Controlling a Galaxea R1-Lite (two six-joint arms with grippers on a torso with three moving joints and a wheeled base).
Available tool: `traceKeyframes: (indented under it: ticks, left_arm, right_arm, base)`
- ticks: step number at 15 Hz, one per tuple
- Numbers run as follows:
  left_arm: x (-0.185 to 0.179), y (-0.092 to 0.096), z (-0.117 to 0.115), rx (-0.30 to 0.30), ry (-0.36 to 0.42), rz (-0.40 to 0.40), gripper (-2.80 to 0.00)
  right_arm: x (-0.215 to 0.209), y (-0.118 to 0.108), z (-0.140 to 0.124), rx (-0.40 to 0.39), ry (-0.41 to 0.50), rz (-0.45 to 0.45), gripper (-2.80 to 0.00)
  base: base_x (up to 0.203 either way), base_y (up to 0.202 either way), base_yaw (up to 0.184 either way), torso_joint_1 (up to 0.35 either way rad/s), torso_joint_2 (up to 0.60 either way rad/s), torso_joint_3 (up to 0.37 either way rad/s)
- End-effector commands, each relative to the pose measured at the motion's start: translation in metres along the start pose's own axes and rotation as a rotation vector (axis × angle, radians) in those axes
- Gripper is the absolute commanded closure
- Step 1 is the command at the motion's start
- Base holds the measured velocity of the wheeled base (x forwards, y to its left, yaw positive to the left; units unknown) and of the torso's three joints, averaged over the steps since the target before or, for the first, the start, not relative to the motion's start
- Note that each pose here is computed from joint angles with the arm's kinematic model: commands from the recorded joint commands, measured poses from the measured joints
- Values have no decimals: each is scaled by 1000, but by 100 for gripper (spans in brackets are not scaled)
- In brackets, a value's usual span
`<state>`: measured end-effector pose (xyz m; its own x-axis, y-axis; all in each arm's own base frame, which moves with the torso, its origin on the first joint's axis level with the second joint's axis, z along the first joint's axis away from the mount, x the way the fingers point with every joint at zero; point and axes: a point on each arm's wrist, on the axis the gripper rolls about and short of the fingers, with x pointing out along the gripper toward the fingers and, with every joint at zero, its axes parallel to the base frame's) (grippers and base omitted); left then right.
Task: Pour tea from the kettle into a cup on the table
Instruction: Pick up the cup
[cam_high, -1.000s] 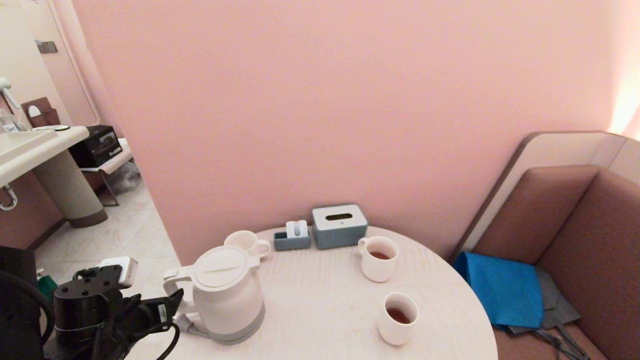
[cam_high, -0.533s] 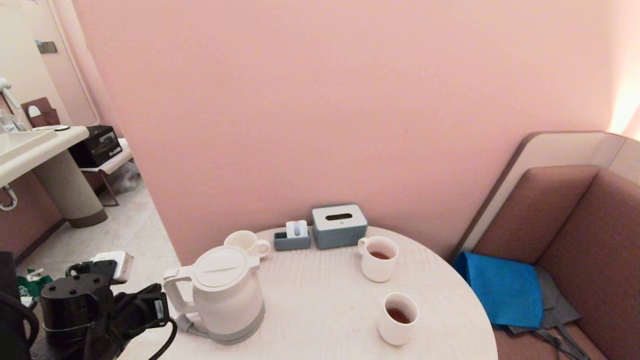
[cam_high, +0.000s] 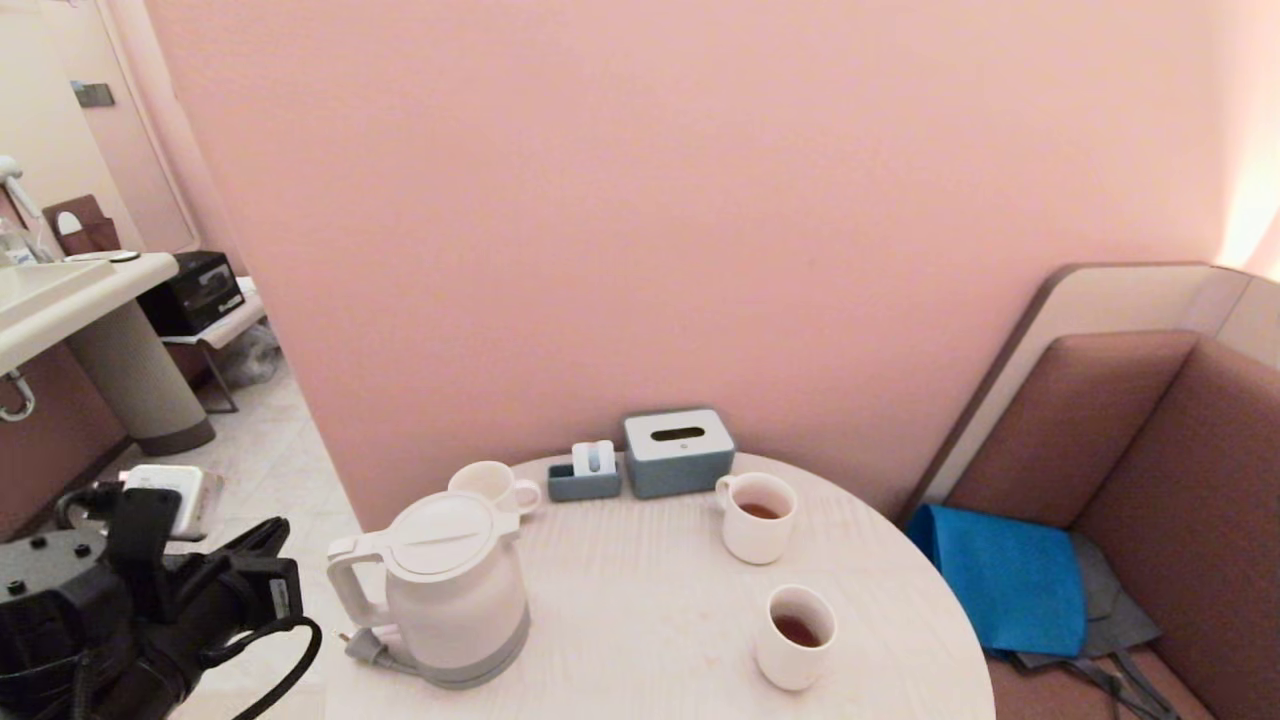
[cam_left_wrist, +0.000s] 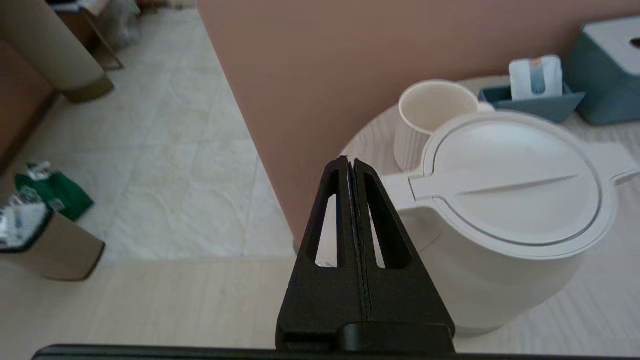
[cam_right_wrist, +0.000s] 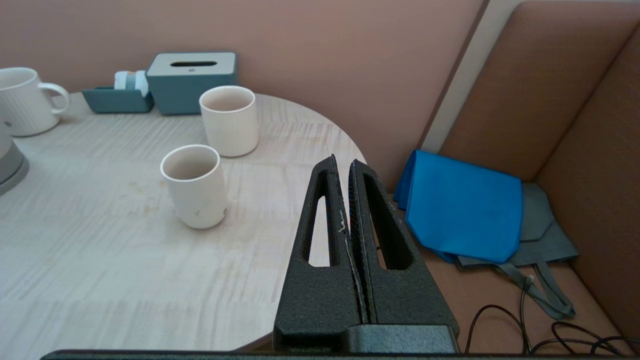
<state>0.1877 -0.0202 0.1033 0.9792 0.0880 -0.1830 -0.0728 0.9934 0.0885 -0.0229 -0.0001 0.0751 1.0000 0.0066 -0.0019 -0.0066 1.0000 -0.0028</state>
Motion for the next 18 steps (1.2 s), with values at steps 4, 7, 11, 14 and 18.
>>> traceKeyframes:
  ticks: [4, 7, 11, 14, 18]
  left_arm:
    - [-46, 13, 45, 8, 2, 19, 0]
    - [-98, 25, 55, 88, 6, 24, 0]
    - [-162, 41, 49, 200, -25, 103, 0]
    - [-187, 48, 44, 193, -57, 256, 0]
    - [-205, 48, 18, 98, -149, 247, 0]
  right_arm:
    - [0, 0, 0, 0, 1, 1, 0]
    - [0, 0, 0, 0, 1, 1, 0]
    - [0, 0, 0, 0, 1, 1, 0]
    - [0, 0, 0, 0, 1, 1, 0]
    - [0, 0, 0, 0, 1, 1, 0]
  base:
    - [0, 0, 0, 0, 0, 0]
    - [0, 0, 0, 0, 0, 0]
    - [0, 0, 0, 0, 0, 0]
    - [0, 0, 0, 0, 0, 0]
    - [0, 0, 0, 0, 0, 0]
